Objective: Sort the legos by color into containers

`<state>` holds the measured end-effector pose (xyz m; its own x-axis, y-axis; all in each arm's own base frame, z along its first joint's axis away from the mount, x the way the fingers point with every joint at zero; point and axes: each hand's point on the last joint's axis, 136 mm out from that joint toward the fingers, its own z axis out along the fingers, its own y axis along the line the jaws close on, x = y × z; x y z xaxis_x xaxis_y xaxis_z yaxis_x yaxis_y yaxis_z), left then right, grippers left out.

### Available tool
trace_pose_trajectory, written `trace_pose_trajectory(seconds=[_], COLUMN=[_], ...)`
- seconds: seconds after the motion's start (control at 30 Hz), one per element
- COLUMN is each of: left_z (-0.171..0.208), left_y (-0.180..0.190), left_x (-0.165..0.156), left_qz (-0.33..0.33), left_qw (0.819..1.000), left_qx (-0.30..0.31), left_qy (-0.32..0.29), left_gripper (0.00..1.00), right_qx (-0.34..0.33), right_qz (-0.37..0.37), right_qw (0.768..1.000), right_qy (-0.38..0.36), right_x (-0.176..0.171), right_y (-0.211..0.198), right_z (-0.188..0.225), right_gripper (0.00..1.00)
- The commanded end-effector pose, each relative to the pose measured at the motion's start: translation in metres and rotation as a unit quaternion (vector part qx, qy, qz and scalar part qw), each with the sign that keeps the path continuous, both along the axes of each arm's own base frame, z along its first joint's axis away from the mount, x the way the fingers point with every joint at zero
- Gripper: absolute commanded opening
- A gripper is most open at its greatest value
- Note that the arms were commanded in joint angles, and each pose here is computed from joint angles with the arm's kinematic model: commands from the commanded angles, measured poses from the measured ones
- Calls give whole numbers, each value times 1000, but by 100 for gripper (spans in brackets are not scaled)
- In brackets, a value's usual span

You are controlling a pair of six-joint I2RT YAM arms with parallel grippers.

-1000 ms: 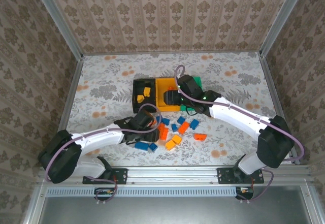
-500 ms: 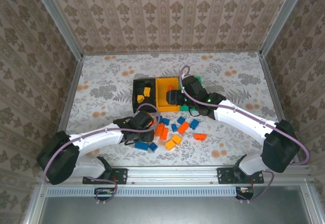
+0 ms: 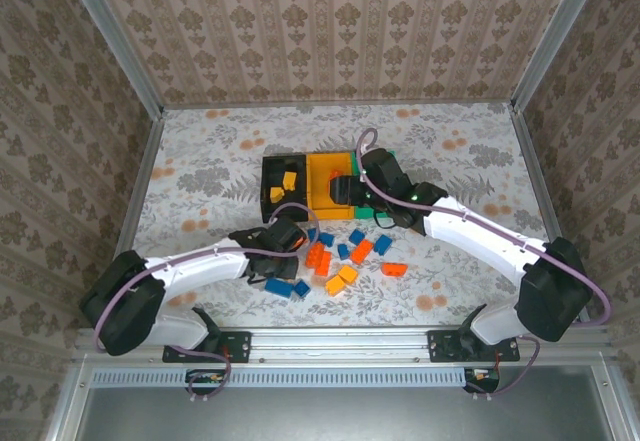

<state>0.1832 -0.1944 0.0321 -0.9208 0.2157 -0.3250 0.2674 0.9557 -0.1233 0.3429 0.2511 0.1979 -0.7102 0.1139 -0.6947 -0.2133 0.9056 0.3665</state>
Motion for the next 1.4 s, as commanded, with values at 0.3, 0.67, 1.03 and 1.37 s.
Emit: trace_pose_trajectory(seconds=[0.3,0.67,1.03,1.37], left_z=[123,92,118,195], left_y=[8,4,-11,-36], left_x=[117,204,216,146], left_qz=[70,103,108,46], left_qw=[984,985,980,963], left_qx=[-50,-3,-36,-144], left_qy=[-154,-140,-162,-221], left_gripper=[18,17,68,100], right_qx=[3,-11,-23,-65], right_qz=[-32,-38,-32,-39], right_qw=[999,999,998,988], right_qy=[1,21,51,138], right_x=[-12,-30,-55,-95], right_y=[-25,-43,-57,-82], right_z=[-4,-21,-36,-81], right_gripper=[73,73,77,80])
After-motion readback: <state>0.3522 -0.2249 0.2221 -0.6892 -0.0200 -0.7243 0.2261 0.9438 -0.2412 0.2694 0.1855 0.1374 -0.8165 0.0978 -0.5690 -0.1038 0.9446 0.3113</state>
